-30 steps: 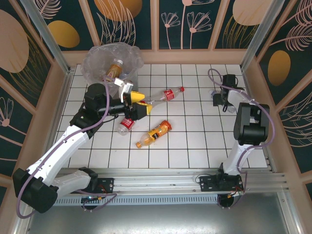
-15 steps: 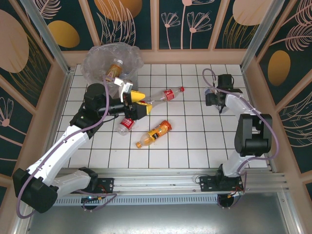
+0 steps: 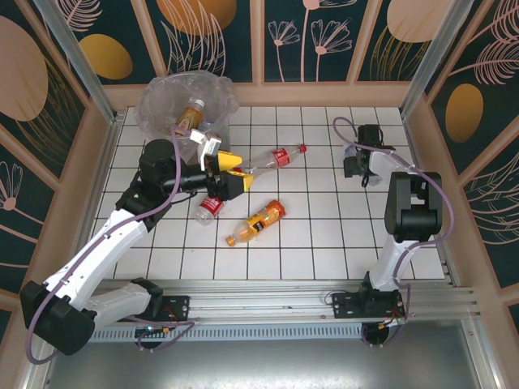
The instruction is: Put the plastic bottles in the bin
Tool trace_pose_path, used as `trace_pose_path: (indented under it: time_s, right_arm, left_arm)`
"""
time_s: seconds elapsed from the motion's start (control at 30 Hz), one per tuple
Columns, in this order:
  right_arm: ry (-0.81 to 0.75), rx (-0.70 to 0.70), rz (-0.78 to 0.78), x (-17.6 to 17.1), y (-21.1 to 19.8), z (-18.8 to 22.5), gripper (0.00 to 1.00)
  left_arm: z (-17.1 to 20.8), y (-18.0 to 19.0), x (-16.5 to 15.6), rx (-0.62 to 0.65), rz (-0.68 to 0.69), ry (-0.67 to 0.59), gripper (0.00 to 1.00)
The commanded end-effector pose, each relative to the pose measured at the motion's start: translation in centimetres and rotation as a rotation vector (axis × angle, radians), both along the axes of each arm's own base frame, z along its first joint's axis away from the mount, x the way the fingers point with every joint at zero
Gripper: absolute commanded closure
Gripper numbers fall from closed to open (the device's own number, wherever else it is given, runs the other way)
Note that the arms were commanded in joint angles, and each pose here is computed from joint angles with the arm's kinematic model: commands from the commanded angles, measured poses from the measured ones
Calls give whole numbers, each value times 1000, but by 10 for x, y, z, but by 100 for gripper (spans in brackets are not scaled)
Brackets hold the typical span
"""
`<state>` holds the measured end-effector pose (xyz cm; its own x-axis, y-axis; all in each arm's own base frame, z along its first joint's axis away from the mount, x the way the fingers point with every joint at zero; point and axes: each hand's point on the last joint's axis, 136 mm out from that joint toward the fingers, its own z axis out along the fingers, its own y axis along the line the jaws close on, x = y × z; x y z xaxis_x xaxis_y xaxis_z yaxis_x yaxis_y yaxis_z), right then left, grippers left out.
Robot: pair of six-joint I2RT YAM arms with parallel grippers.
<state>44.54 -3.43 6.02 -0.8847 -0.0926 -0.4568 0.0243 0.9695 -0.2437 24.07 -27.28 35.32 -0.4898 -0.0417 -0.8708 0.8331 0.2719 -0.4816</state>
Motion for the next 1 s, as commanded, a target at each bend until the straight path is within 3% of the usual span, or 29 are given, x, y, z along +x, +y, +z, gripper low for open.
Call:
trace_pose_path:
  time_s: [0.0, 0.33, 0.5, 0.63, 0.8, 0.97]
  right_arm:
    - [33, -22, -5, -1, -5, -12, 14]
    - [37, -83, -59, 3, -22, -22, 14]
    - [31, -96, -76, 8, -26, -25, 19]
    - [14, -103, -86, 11, -28, -21, 30]
    - [6, -90, -88, 11, -26, -19, 52]
    - [-36, -99, -108, 9, -26, -7, 53]
  left_arm:
    - [5, -2, -6, -17, -23, -18, 2]
    - [-8, -5, -6, -5, -29, 8, 2]
    - [-7, -5, -6, -4, -31, 6, 1]
    - [-9, -7, -6, -4, -42, 17, 2]
    - [-9, -7, -7, -6, -43, 15, 2]
    - [-8, -8, -10, -16, -61, 16, 1]
